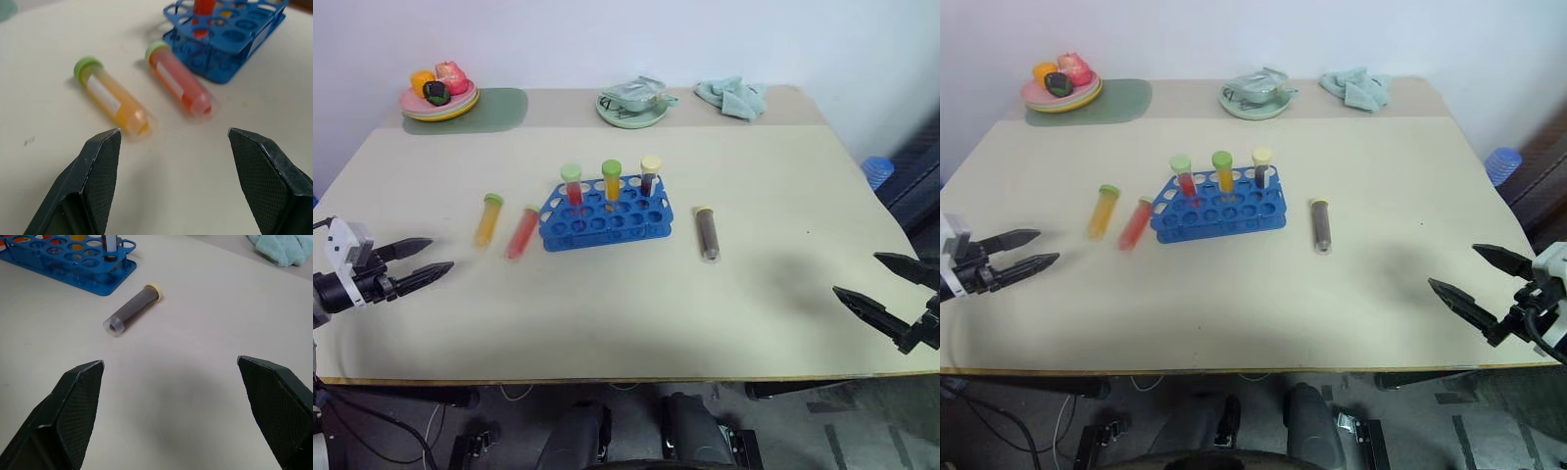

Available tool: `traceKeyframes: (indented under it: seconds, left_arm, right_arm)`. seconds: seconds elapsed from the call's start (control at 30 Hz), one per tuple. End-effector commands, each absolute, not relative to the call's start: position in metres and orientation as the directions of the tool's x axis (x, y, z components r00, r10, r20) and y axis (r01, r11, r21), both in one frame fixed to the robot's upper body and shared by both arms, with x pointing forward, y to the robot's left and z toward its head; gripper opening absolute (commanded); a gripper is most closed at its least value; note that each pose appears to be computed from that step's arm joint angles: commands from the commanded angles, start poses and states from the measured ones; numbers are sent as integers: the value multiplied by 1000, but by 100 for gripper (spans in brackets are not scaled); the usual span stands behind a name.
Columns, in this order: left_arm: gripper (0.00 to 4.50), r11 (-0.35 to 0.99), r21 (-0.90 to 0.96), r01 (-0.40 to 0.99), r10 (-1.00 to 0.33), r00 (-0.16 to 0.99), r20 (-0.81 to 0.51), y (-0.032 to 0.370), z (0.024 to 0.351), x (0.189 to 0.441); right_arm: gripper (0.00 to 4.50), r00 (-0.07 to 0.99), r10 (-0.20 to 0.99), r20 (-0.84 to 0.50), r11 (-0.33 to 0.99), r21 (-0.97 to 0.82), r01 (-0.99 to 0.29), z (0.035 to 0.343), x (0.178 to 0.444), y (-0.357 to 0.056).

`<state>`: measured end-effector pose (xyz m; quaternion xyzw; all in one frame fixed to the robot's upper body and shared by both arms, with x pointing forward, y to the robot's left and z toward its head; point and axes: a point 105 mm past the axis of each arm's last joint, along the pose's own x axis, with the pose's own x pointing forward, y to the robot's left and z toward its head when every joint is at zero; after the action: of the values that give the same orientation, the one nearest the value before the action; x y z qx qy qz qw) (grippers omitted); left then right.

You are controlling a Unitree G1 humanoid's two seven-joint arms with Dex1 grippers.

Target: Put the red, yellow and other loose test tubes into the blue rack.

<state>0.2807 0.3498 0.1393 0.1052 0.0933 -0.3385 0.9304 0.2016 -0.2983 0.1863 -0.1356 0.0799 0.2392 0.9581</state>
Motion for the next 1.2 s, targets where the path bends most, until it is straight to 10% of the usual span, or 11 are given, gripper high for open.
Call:
traceKeyframes:
  seconds: [0.03, 0.57, 1.0, 1.2]
  left_arm:
    - [354, 726, 189, 661, -619, 748, -239, 351, 154, 281]
    - [354, 598, 116, 793, -786, 609, -104, 314, 181, 286]
    - [354, 344, 239, 908, -927, 369, -65, 252, 206, 290]
    - [354, 243, 255, 936, -960, 270, -78, 223, 206, 290]
  right_arm:
    - [450, 877, 436, -203, 840, -258, -478, 197, 200, -297]
    - [450, 864, 459, -208, 842, -209, -498, 198, 224, -272]
    - [450, 767, 586, -262, 805, 76, -589, 209, 303, -202]
    - [450, 768, 469, -435, 883, 252, -396, 194, 358, -200]
